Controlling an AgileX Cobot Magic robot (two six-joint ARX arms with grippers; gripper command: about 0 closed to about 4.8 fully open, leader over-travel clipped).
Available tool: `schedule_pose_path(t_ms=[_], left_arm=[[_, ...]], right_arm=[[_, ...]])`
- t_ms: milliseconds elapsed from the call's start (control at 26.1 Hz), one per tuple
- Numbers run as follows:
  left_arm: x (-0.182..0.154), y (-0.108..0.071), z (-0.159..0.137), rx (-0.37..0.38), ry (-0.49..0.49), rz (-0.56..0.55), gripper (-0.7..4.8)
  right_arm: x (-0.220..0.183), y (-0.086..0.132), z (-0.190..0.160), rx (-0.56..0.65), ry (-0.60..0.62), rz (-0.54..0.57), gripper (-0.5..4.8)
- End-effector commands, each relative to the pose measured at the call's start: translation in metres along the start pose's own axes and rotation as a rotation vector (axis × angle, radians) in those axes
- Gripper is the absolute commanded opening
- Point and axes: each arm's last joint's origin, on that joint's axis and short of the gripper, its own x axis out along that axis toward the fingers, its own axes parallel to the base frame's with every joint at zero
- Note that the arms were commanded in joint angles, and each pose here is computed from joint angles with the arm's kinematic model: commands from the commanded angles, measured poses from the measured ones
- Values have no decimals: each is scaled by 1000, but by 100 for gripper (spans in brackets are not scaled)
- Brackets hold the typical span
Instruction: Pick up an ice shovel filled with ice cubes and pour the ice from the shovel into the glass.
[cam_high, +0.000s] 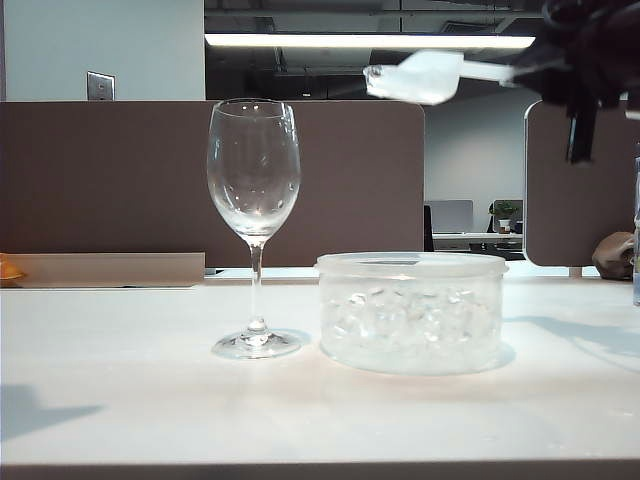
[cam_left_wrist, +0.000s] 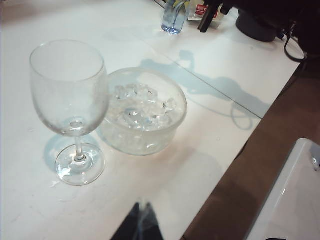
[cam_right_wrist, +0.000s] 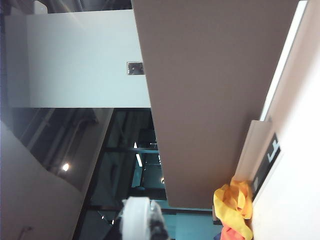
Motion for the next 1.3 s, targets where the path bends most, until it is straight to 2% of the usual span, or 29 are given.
schedule_pose_path(t_ms=[38,306,650,842,1301], left_arm=[[-1,-1,2,9,-17,-5,-6],[-1,-1,2,10,-16,-4,-5],[-1,-1,2,9,-17,-4,-5],[-1,-1,2,10,-17,-4,-5],[-1,-1,2,9,-16,-4,-5]], right_arm=[[7,17,-3,-27,39,-13,-6],[27,47,-20,-42,103,1,-6],[41,71,-32,-149,144,-19,-6],[44,74,-40,-191,159,-37,-6],[47,66,-65,-237,202,-80,-6]])
